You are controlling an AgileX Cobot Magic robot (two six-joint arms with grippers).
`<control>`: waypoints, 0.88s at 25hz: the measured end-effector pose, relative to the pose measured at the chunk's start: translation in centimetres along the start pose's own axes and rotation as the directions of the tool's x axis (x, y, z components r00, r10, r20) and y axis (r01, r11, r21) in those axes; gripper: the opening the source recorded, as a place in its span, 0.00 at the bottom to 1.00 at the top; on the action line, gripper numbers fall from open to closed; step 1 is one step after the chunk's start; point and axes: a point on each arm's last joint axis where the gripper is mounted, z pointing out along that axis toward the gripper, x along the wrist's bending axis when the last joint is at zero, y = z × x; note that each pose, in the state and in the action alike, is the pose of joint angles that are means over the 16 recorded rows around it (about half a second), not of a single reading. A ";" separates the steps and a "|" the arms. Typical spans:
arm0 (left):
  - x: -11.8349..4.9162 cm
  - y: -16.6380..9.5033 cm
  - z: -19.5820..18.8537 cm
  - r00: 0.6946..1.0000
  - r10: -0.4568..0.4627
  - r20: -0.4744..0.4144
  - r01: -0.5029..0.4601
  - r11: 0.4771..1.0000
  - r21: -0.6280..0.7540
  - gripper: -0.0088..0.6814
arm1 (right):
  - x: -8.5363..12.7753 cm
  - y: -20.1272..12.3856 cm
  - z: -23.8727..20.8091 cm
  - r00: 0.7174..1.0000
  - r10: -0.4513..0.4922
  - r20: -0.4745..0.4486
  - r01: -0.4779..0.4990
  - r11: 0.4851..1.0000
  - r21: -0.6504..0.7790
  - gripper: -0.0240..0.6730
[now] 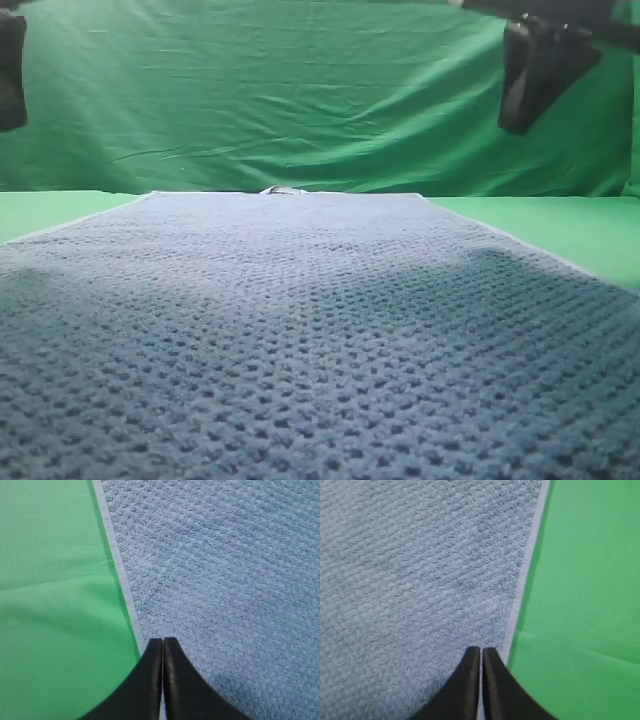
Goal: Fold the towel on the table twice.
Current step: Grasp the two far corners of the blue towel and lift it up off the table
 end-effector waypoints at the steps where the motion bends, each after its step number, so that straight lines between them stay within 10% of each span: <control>1: 0.1 0.3 0.7 1.000 0.003 0.001 -0.003 1.000 0.013 0.01 | -0.1 0.3 0.8 1.000 0.003 0.001 -0.003 1.000 0.018 0.03; 12: 0.8 2.7 6.3 0.999 0.027 -0.017 -0.026 0.996 0.081 0.03 | -1.5 1.9 7.1 0.999 0.015 0.044 -0.021 0.988 0.151 0.08; 22: 1.1 3.4 7.7 0.999 0.023 -0.047 -0.020 0.997 0.069 0.46 | -1.9 2.1 8.1 0.997 -0.044 0.057 0.035 0.988 0.153 0.59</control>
